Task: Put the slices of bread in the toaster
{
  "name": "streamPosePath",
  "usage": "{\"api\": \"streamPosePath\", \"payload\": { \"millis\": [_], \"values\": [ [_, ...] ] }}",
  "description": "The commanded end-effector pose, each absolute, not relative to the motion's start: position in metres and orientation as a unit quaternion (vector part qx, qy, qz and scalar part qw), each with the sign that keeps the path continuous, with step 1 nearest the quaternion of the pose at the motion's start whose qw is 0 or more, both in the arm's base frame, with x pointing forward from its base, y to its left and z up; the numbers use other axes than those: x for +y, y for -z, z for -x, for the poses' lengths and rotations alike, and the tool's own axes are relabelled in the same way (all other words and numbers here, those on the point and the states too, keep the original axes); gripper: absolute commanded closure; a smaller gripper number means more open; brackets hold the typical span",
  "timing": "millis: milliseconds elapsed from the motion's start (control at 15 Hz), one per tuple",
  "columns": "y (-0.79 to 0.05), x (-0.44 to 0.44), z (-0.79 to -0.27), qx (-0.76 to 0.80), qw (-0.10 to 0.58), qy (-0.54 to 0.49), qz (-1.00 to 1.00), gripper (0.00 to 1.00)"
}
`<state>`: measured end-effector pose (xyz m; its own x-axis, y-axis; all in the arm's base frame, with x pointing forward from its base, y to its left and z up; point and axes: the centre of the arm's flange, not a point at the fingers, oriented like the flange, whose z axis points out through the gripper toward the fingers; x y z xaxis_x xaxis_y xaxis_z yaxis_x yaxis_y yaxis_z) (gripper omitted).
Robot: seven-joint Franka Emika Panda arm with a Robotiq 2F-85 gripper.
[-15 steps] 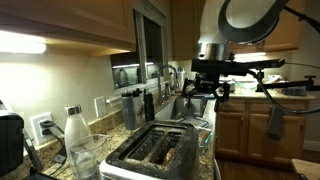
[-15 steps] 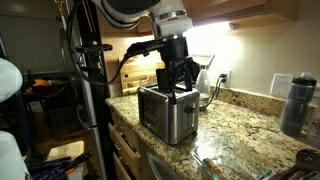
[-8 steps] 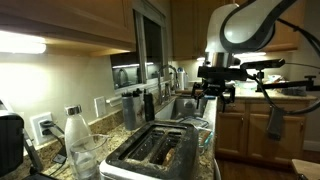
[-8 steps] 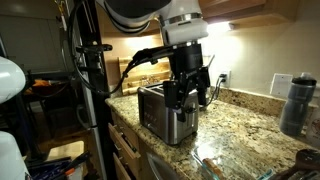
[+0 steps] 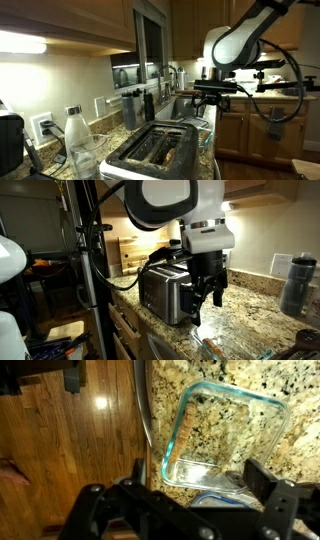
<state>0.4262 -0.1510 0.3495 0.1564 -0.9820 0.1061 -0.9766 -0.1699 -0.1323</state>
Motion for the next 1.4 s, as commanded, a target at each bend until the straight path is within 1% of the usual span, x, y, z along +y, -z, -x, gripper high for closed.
{"api": "streamPosePath", "payload": {
  "millis": [0, 333, 1000, 1133, 1267, 1333],
  "values": [
    [-0.332, -0.16, -0.445, 0.658, 0.009, 0.08, 0.749, 0.0],
    [-0.312, -0.163, -0.453, 0.664, 0.005, 0.061, 0.745, 0.0],
    [-0.278, -0.168, -0.451, 0.67, -0.005, 0.036, 0.742, 0.0],
    [-0.274, -0.168, -0.451, 0.669, -0.007, 0.034, 0.742, 0.12],
    [-0.271, -0.168, -0.452, 0.669, -0.008, 0.033, 0.743, 0.18],
    [-0.269, -0.167, -0.452, 0.669, -0.008, 0.033, 0.743, 0.27]
  ]
}}
